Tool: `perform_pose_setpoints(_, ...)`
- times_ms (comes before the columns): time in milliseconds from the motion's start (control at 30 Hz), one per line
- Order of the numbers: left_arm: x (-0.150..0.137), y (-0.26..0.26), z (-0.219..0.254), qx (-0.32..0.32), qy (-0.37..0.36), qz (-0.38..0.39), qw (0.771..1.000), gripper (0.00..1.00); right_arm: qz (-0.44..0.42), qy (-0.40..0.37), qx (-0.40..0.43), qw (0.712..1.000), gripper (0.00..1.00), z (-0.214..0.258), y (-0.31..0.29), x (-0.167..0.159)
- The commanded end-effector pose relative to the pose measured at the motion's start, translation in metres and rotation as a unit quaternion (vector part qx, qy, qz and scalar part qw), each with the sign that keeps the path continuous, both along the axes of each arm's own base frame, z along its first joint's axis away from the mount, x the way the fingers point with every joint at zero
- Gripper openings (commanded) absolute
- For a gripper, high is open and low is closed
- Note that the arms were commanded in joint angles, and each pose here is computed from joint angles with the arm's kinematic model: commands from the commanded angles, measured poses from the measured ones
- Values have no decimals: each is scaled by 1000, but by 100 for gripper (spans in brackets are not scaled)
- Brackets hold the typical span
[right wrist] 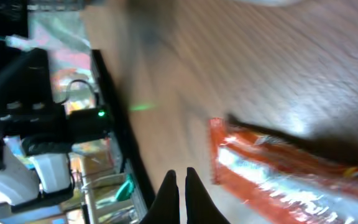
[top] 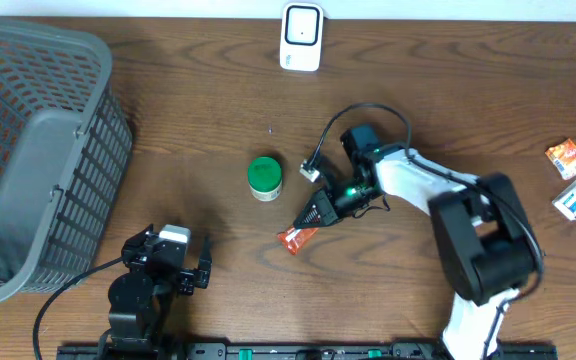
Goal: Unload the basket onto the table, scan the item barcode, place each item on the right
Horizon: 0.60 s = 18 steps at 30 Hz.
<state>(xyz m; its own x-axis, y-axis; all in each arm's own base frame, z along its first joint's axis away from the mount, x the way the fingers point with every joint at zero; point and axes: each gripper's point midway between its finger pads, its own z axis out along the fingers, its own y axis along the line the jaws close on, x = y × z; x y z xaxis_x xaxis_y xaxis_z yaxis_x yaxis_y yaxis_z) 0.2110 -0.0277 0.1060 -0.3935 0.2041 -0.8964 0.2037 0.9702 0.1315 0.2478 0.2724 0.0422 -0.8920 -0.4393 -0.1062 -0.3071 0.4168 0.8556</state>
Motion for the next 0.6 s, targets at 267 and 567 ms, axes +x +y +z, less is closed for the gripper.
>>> perform_pose_setpoints(267,-2,-1,-7,-5,10,-1,1000,98,-38,85,-128,987,1,-75,0,-13)
perform_pose_setpoints(567,-2,-1,-7,-5,10,-1,1000,98,-42,6,-84,996,1,5,6,-1)
